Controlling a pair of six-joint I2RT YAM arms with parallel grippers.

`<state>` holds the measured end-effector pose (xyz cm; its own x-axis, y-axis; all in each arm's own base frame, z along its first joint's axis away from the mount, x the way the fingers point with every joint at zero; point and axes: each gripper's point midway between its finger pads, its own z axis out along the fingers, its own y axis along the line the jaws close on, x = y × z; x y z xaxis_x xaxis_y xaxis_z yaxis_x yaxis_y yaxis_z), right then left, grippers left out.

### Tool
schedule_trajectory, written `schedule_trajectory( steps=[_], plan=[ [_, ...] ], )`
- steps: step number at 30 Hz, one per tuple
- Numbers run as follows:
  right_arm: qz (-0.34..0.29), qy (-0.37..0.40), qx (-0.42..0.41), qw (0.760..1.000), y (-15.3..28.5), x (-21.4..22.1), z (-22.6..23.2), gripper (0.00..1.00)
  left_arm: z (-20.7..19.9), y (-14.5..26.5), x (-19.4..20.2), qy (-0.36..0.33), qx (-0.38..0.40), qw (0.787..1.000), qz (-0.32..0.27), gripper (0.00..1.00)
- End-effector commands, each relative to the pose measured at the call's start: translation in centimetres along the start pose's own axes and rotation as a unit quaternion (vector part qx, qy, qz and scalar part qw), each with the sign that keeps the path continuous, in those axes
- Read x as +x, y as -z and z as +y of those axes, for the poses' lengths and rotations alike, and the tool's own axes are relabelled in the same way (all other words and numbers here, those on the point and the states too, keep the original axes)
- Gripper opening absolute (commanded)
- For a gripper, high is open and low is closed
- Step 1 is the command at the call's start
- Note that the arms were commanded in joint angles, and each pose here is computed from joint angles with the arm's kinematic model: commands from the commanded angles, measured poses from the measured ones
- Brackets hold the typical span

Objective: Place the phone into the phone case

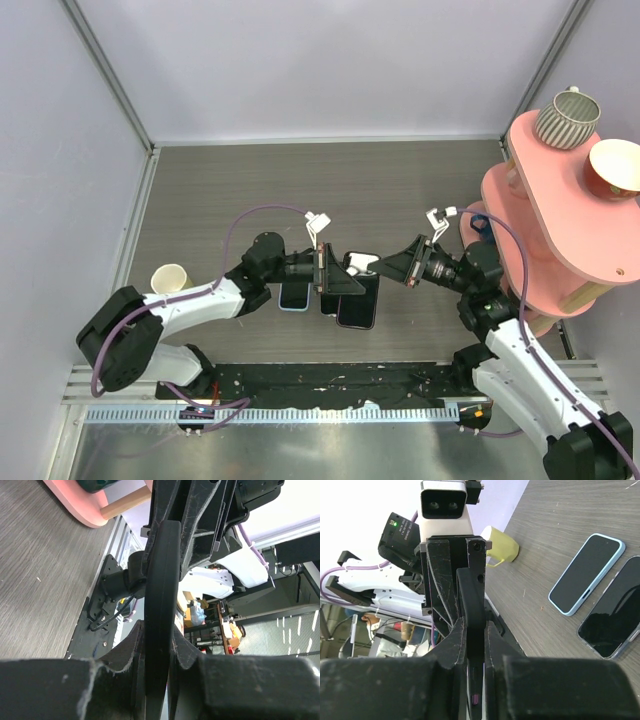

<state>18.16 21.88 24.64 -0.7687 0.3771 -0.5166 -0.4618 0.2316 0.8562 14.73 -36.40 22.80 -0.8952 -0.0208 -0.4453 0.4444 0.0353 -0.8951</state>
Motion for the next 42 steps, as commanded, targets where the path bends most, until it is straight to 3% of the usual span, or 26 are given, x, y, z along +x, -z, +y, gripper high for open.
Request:
schedule_trajectory(
  steps=[1,3,5,9,12,14,15,18,22,23,26,31,35,40,42],
  plan=[
    [-0.026,0.076,0.022,0.997,0.4,-1.9,1.4,0.16,0.2,0.1,-2.2,-0.018,-0.022,0.999,-0.046,0.00],
    [-0.020,0.080,0.031,0.996,0.5,-2.0,1.5,0.37,-0.1,0.1,-2.2,-0.018,-0.016,0.999,-0.047,0.00],
    [-0.013,0.079,0.047,0.996,0.6,-1.8,1.0,0.39,-0.3,0.0,-2.4,-0.016,-0.010,0.999,-0.050,0.00],
    [-0.026,0.076,0.040,0.996,0.7,-2.2,1.6,0.03,-0.5,-0.3,-2.4,-0.012,-0.007,0.999,-0.047,0.00],
    [-0.033,0.083,0.032,0.995,0.8,-2.4,2.1,0.02,-0.5,-0.4,-2.3,-0.011,-0.007,0.999,-0.046,0.00],
    [-0.029,0.085,0.044,0.995,0.9,-2.3,1.7,0.12,-0.6,-0.4,-2.4,-0.011,-0.005,0.999,-0.046,0.00],
    [-0.031,0.098,0.044,0.994,0.9,-2.5,2.0,0.33,-0.7,-0.5,-2.5,-0.012,-0.005,0.999,-0.046,0.00],
    [-0.027,0.088,0.063,0.994,1.2,-2.3,1.5,0.53,-2.0,-0.3,-2.7,-0.018,0.027,0.998,-0.055,0.00],
    [-0.037,0.014,0.129,0.991,1.9,-1.7,-0.9,0.62,-2.8,-0.4,-3.0,-0.011,0.044,0.998,-0.054,0.00],
    [-0.030,0.008,0.100,0.995,1.6,-1.1,-0.6,0.69,-3.0,-0.3,-3.1,-0.012,0.046,0.997,-0.056,0.00],
    [-0.043,0.003,0.035,0.998,1.6,-0.8,1.3,0.75,-3.4,-0.3,-3.2,-0.013,0.048,0.997,-0.059,0.00],
    [-0.023,0.007,0.004,1.000,1.4,-0.1,1.9,0.71,-4.2,-0.2,-3.6,-0.014,0.055,0.996,-0.063,0.00],
    [-0.002,-0.015,-0.028,1.000,1.1,1.0,1.7,0.57,-4.3,-0.2,-3.8,-0.013,0.054,0.996,-0.068,0.00],
    [0.001,-0.011,-0.032,0.999,1.1,1.2,1.4,0.52,-3.9,-0.3,-3.8,-0.009,0.046,0.996,-0.070,0.00],
    [0.003,-0.011,-0.034,0.999,1.0,1.3,1.3,0.44,-3.6,-0.4,-3.7,-0.007,0.044,0.997,-0.069,0.00]
  ],
)
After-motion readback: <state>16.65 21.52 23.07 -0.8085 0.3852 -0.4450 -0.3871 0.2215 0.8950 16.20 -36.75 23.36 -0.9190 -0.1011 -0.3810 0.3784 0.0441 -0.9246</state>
